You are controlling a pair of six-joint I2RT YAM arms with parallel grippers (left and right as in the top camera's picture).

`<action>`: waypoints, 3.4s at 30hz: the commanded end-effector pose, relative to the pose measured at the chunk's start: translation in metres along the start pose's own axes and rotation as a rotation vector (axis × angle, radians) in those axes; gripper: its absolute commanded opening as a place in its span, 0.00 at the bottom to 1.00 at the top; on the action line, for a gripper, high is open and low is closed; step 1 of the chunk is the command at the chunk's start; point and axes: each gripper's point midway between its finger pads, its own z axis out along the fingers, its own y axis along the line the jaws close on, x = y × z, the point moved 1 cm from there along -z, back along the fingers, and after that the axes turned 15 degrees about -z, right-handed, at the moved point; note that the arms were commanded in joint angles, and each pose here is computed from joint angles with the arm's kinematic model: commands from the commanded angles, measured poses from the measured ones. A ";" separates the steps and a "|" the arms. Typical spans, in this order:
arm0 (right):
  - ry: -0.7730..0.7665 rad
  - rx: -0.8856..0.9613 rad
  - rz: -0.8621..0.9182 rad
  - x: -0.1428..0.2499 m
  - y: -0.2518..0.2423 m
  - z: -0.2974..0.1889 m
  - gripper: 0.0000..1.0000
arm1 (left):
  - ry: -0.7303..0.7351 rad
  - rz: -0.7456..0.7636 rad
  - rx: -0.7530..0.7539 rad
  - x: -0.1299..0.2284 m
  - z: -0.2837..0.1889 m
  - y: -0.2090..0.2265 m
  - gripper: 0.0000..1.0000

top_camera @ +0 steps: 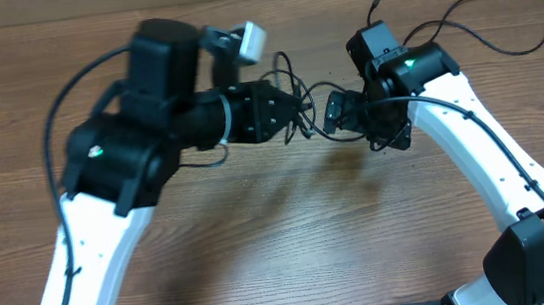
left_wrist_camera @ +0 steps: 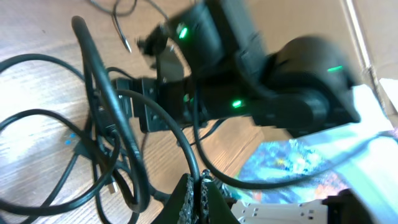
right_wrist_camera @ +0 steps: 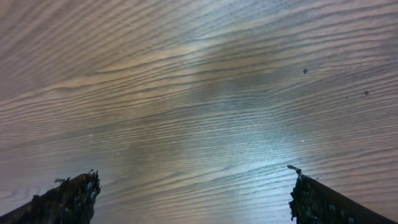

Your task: Untangle cables

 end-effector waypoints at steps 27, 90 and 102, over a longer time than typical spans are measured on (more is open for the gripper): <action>-0.007 0.044 0.021 -0.002 -0.016 0.013 1.00 | -0.514 -0.271 -0.969 -0.012 -0.139 0.153 0.04; 0.023 -0.460 -0.227 0.003 0.066 -0.004 1.00 | 0.156 -0.053 -0.056 0.005 -0.003 0.044 0.04; -0.003 -0.437 -0.262 0.002 0.073 -0.001 1.00 | 0.237 -0.045 0.105 0.016 -0.006 0.017 0.04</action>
